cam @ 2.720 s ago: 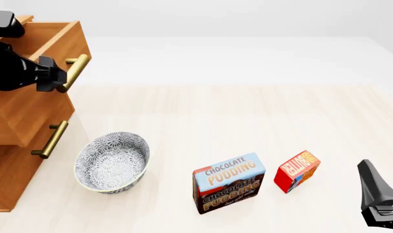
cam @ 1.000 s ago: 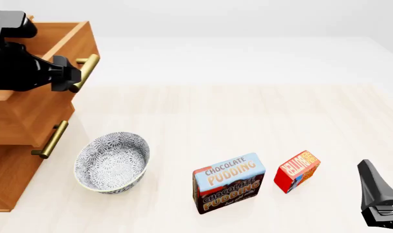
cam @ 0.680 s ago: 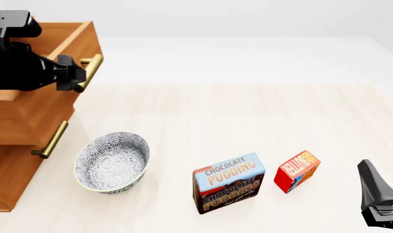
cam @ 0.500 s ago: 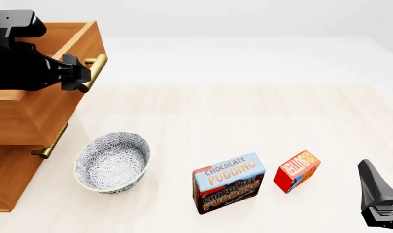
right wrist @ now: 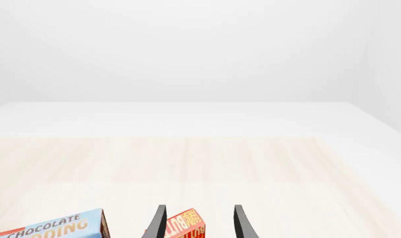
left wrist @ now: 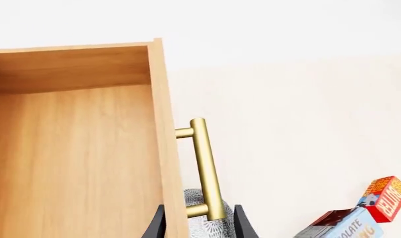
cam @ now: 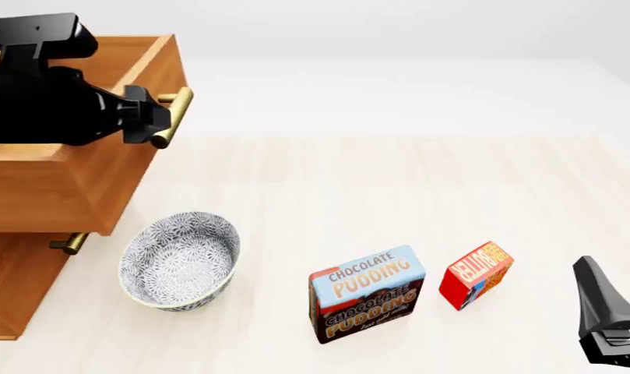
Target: Put the butter at the back in the top drawer of the cabinet and close it.
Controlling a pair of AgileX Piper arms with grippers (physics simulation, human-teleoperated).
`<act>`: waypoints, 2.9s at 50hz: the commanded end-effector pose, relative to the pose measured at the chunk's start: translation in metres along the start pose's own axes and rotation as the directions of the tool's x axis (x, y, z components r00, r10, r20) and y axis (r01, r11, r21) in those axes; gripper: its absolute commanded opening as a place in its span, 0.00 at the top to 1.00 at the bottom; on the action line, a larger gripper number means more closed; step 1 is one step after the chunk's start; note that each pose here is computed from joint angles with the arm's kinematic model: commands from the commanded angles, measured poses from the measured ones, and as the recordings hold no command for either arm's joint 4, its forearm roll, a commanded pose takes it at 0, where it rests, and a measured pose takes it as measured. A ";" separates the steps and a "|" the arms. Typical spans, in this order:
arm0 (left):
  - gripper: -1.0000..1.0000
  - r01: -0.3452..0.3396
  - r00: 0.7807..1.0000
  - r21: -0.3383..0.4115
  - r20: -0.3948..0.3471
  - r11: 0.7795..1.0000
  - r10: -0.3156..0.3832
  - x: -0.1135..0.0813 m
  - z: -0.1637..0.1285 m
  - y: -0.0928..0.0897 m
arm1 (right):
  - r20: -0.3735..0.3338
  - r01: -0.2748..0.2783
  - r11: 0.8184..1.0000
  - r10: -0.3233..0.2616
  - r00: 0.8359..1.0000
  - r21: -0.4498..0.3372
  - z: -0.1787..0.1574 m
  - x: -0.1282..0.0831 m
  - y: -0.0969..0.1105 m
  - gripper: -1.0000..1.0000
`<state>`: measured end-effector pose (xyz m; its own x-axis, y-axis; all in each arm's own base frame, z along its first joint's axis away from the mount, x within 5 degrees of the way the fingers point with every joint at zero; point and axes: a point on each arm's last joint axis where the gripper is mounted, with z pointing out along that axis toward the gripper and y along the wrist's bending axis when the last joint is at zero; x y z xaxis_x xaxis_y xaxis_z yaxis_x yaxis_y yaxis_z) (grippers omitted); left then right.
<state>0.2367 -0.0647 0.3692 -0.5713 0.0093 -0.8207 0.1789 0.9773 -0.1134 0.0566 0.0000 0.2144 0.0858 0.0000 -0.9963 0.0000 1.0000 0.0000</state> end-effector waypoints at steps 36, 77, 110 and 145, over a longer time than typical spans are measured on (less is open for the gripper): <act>0.00 -0.076 0.976 0.109 -0.196 0.991 0.097 0.037 0.062 -0.040 | 0.000 0.000 1.000 0.000 1.000 0.000 0.000 0.000 0.000 0.00; 0.00 -0.174 0.978 0.081 -0.101 0.981 0.181 -0.012 -0.016 -0.024 | 0.000 0.000 1.000 0.000 1.000 0.000 0.000 0.000 0.000 0.00; 0.00 -0.228 0.971 0.111 -0.049 0.967 0.235 -0.024 -0.045 -0.031 | 0.000 0.000 1.000 0.000 1.000 0.000 0.000 0.000 0.000 0.00; 0.00 -0.324 0.933 0.312 -0.053 0.893 0.356 -0.024 0.031 -0.122 | 0.000 0.000 1.000 0.000 1.000 0.000 0.000 0.000 0.000 0.00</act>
<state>0.2428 -0.1604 0.3973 -0.5155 0.3473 -0.7833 0.5541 0.8324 0.0044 0.0566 0.0000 0.2144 0.0858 0.0000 -0.9963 0.0000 1.0000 0.0000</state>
